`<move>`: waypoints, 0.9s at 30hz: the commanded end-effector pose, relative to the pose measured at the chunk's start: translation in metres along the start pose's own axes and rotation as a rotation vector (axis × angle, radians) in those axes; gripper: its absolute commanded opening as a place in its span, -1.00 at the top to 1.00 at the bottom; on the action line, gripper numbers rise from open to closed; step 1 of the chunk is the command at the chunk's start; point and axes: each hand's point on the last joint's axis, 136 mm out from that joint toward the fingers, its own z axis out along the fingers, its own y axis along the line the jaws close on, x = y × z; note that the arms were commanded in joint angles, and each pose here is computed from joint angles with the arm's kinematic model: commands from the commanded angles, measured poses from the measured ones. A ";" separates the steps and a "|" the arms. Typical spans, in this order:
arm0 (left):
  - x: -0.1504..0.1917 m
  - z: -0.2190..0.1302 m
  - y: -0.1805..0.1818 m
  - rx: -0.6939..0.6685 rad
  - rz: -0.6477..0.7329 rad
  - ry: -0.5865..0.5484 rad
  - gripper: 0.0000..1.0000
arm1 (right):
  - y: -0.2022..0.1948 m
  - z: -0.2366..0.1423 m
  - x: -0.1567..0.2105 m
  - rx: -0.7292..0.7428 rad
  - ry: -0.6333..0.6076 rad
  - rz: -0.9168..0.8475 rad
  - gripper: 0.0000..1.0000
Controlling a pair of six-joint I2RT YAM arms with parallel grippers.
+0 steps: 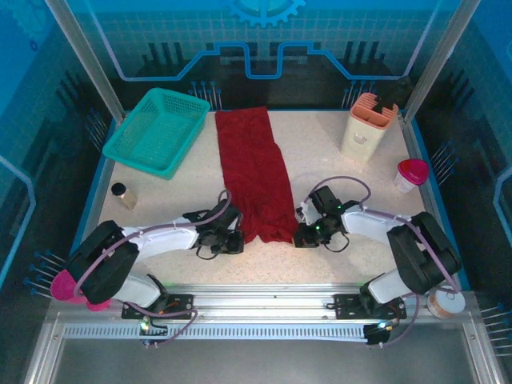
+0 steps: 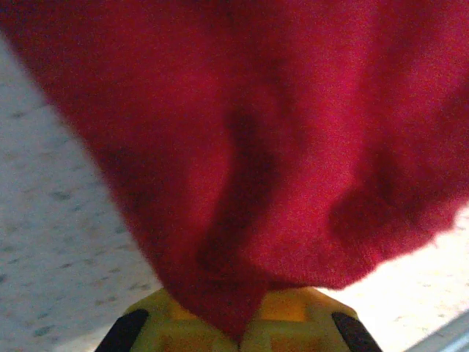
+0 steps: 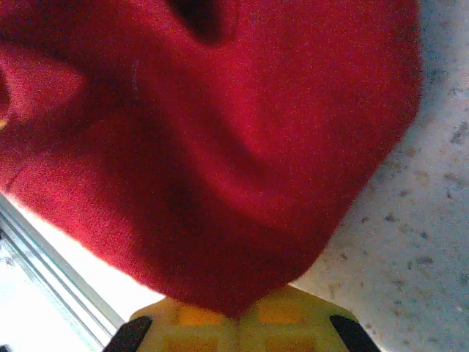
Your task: Fold the inside-out t-shirt
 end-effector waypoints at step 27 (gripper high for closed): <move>0.029 -0.047 0.007 0.168 -0.289 -0.005 -0.15 | 0.025 0.030 0.008 0.113 0.000 -0.186 0.17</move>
